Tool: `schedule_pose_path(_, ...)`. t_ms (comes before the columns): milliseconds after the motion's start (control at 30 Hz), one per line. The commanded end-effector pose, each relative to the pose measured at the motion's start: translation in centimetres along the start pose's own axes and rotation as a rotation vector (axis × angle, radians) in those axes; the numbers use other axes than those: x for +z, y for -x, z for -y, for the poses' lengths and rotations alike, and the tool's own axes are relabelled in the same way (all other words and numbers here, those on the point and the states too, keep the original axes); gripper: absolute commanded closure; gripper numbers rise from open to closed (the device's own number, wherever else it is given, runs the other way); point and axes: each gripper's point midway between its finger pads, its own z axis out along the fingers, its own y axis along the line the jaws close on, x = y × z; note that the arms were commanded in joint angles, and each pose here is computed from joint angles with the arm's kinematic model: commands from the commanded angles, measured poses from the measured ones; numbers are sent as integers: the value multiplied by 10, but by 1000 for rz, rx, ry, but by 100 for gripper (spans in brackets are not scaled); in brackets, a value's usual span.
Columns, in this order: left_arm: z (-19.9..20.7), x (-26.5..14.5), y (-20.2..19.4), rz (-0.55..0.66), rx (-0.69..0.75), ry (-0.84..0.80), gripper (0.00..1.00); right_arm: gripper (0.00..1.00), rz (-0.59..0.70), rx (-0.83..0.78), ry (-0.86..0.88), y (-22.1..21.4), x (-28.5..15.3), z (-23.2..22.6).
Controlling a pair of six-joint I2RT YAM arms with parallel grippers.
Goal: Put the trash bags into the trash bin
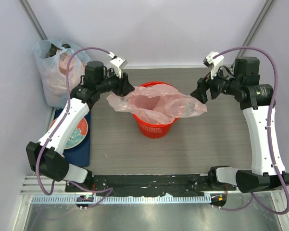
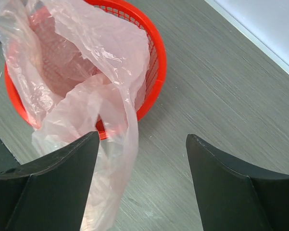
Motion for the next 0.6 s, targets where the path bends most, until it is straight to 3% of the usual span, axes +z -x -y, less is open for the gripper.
schedule_pose_path(0,23,-18,22,75,41,-73,48,20,17,-57,68,5,-8,-14)
schedule_pose_path(200,43,-28,16,44,160,-170,30,20,35,-96,81,2,5,-14)
schedule_pose_path(367,36,-20,-1,-57,275,-129,31,23,-101,-65,83,-41,32,0)
schedule_pose_path(500,14,-8,-8,-79,328,-56,38,46,-137,-60,74,-49,49,12)
schedule_pose_path(567,3,3,-4,-72,329,-20,49,56,-124,-56,50,-41,54,22)
